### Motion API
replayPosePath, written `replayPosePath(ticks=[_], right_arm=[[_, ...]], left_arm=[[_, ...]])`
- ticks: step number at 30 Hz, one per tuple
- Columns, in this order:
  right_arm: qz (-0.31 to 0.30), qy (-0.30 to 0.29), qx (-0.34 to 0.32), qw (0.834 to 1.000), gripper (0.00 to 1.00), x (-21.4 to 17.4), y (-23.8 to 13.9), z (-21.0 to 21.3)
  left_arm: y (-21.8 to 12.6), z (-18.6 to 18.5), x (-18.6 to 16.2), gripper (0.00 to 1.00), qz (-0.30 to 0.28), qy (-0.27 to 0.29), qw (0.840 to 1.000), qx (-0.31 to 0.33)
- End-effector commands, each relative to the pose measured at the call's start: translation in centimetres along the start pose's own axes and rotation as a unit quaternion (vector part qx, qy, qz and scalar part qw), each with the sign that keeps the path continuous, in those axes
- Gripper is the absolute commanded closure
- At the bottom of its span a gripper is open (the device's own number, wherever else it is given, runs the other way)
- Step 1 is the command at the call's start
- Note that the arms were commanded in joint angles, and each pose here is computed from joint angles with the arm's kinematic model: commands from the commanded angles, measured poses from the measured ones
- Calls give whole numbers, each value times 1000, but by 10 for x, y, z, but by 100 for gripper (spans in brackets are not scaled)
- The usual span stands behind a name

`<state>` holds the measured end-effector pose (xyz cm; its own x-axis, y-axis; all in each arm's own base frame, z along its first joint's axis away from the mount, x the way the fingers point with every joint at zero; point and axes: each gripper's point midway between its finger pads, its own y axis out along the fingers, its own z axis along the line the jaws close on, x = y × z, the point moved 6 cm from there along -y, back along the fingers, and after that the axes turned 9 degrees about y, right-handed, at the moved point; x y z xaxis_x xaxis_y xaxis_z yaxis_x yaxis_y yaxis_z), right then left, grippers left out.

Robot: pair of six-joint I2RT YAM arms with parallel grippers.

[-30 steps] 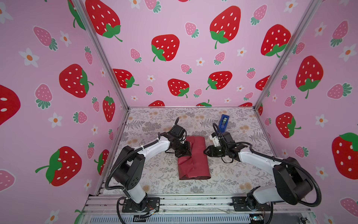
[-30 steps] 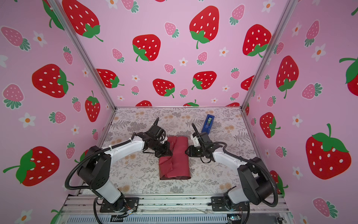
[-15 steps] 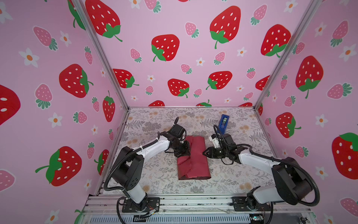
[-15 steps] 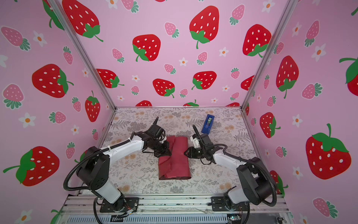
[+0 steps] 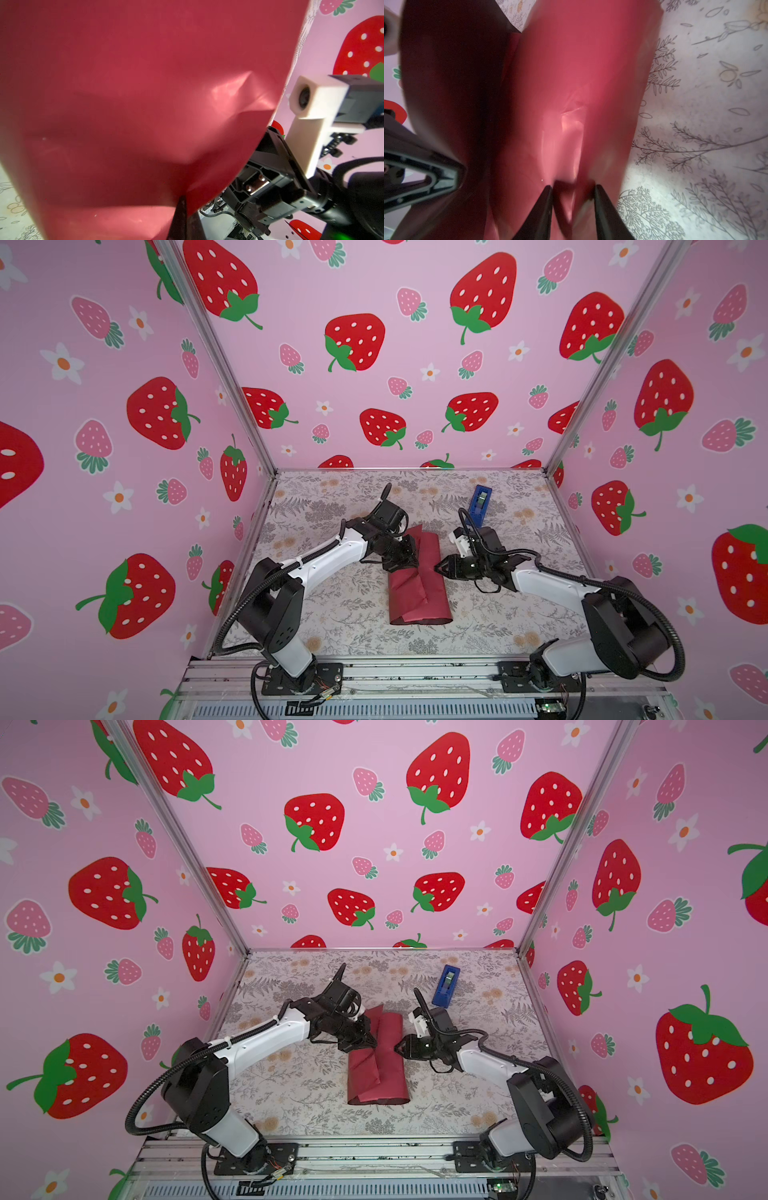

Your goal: Wrap the gift box in paper

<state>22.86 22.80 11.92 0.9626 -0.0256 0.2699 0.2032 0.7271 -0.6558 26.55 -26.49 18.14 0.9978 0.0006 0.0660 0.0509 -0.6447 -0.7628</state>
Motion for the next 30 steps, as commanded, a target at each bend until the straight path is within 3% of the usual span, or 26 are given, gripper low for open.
replayPosePath(ticks=[1, 14, 30], right_arm=[[34, 26, -35, 998, 65, -19, 7, -20], [37, 29, -33, 998, 65, -22, 11, -16], [42, 32, -43, 998, 65, -27, 16, -15]], left_arm=[[-1, -17, 4, 99, -4, 0, 1000, -14], [11, -38, 7, 99, 5, 15, 1000, -24], [35, -37, 11, 99, 30, 20, 999, -14]])
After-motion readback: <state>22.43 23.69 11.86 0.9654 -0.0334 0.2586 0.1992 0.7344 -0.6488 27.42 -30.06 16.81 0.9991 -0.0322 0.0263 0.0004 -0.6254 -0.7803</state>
